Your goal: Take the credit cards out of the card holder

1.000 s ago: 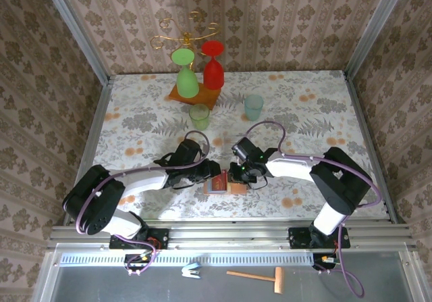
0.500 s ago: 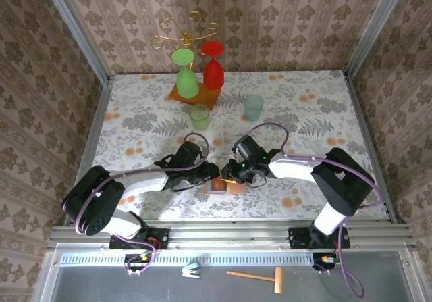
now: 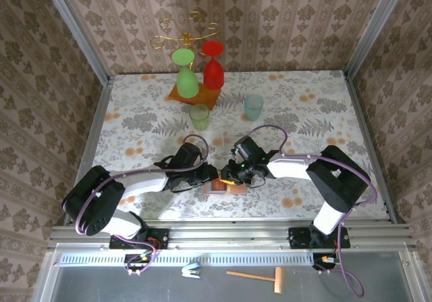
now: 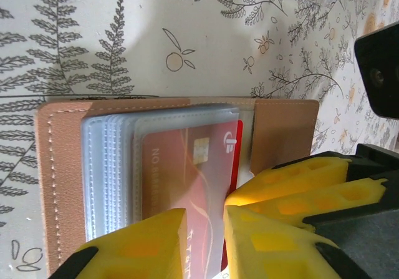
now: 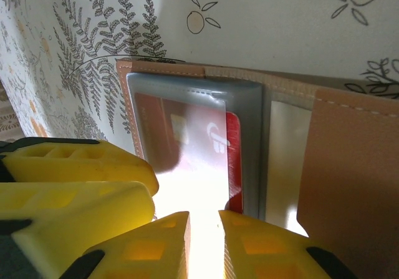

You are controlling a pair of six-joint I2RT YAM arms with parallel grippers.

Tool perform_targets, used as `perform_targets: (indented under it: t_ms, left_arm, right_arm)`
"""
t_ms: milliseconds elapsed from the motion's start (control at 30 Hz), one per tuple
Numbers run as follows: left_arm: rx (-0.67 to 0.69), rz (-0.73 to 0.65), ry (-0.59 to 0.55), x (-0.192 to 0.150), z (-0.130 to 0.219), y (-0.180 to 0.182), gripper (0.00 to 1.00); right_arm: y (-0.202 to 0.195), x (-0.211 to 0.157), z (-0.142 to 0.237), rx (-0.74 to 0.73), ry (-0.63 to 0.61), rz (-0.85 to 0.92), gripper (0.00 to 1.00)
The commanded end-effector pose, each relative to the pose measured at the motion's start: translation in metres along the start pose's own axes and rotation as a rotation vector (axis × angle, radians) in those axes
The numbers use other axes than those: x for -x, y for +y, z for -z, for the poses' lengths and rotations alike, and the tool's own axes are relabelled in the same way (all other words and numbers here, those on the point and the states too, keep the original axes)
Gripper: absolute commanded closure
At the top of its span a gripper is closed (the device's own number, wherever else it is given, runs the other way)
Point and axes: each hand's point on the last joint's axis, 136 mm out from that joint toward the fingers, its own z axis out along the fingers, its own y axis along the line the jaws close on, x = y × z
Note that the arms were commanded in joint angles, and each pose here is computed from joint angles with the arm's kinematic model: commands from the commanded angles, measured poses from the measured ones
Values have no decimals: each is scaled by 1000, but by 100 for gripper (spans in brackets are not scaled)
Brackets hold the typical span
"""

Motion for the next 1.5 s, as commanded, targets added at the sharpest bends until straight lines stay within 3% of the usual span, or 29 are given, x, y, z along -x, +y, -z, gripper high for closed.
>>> perform_targets:
  t_ms: [0,567,1467]
  left_arm:
    - [41,12,13,-5,-2,15,77]
    - [53,25,19,-7,-3,22,77]
    - [34,34,12,-6,-1,21,74]
  right_arm:
    - [-5,-1,-1,-13,8,-8,81]
    - [-12,0,6,-39,-5,-6,76]
    - [-12,5,18,-99,-30,33,76]
